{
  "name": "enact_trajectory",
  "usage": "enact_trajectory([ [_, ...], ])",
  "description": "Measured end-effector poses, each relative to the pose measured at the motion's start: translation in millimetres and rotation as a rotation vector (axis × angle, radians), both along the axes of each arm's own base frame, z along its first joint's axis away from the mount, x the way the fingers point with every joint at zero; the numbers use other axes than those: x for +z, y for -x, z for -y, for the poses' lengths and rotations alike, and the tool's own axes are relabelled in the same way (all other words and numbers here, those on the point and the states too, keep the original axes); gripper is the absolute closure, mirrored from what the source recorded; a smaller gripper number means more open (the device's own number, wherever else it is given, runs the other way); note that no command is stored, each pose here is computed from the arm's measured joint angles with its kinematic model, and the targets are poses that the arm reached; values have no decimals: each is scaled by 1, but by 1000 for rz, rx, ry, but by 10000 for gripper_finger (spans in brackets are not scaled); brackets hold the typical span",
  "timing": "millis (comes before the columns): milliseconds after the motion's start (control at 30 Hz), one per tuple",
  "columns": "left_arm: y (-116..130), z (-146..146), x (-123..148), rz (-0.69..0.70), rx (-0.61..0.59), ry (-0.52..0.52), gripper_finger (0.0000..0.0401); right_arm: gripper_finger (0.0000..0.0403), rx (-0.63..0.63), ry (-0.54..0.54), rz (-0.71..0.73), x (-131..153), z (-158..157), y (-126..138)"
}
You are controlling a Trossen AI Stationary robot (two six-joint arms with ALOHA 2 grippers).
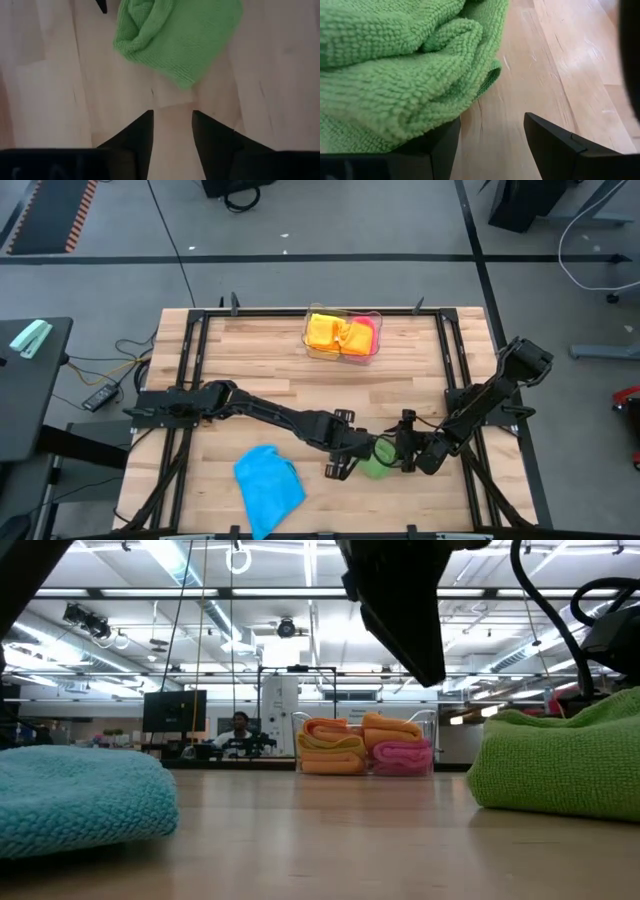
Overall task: Fold microfiber towels
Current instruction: Fold the green microfiber cloth
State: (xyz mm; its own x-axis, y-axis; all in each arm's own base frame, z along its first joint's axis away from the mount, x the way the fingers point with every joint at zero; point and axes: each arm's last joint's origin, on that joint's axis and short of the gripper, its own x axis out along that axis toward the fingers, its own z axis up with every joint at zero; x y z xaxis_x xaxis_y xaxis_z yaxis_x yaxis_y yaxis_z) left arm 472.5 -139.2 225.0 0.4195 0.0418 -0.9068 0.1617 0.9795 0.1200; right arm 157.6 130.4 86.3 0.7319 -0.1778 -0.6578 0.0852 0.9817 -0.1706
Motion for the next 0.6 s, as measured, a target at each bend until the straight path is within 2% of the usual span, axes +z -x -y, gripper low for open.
enact_trajectory([
  [100, -1, 7, 5, 48, -23, 16, 268, 170, -1, -1, 0, 0, 0, 0],
  [233, -1, 26, 3, 89, -151, 63, 284, 170, -2, -1, 0, 0, 0, 0],
  [367, 6, 41, -22, 66, -236, 59, 306, 169, -5, -6, 1, 0, 0, 0],
  [600, 12, 30, -56, 90, -215, 91, 353, 170, 1, -9, 4, 0, -1, 0],
])
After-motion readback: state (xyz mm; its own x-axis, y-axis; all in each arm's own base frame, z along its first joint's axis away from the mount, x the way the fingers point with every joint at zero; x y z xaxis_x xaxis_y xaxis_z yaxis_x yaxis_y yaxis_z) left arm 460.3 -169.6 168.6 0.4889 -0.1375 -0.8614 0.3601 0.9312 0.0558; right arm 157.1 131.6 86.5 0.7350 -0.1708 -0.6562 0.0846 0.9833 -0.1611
